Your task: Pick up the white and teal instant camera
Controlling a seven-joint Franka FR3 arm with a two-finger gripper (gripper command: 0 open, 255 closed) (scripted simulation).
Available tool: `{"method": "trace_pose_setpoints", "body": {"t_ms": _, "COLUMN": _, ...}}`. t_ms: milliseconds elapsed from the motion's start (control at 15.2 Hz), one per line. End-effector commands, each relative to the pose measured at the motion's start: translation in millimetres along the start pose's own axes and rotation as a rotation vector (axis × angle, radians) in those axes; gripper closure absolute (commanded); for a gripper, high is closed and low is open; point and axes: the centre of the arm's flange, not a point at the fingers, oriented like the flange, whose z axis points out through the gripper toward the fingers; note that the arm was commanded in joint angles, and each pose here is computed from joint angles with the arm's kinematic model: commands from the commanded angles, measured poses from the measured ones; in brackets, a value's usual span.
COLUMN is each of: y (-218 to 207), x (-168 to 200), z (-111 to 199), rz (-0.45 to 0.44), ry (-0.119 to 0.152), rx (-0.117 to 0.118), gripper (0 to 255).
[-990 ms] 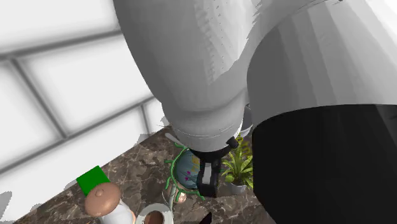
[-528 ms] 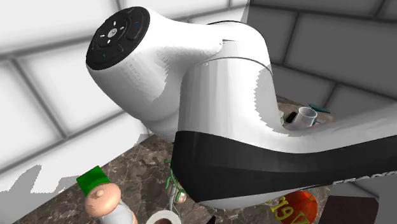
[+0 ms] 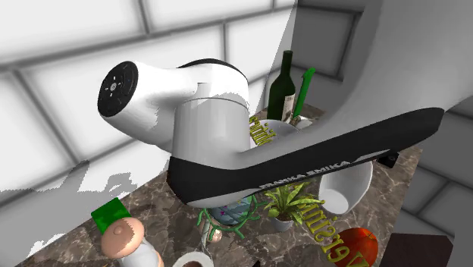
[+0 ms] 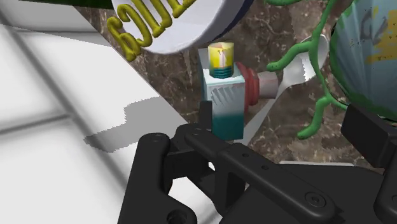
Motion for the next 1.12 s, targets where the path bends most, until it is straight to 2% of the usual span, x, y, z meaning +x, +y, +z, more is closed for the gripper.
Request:
{"method": "trace_pose_setpoints", "body": {"t_ms": 0, "y": 5.9, "x": 17.5, "z": 16.4, "rz": 0.012, "ry": -0.013, "rx": -0.036, "gripper": 0}}
{"method": "trace_pose_setpoints", "body": {"t_ms": 330, "y": 29.3, "x": 61.3, "z": 57.1, "rz": 0.042, "ry": -0.046, "rx": -0.120, "gripper": 0}}
{"method": "trace_pose_setpoints", "body": {"t_ms": 858, "y": 7.8, "x": 68.9, "z": 91.9, "rz": 0.044, "ry": -0.048, "rx": -0.126, "gripper": 0}}
{"method": "trace_pose_setpoints", "body": {"t_ms": 990, "y": 7.8, "x": 68.9, "z": 91.9, "rz": 0.044, "ry": -0.048, "rx": -0.126, "gripper": 0}}
{"method": "trace_pose_setpoints", "body": {"t_ms": 1056, "y": 7.4, "x": 68.7, "z": 92.4, "rz": 0.044, "ry": -0.048, "rx": -0.126, "gripper": 255}}
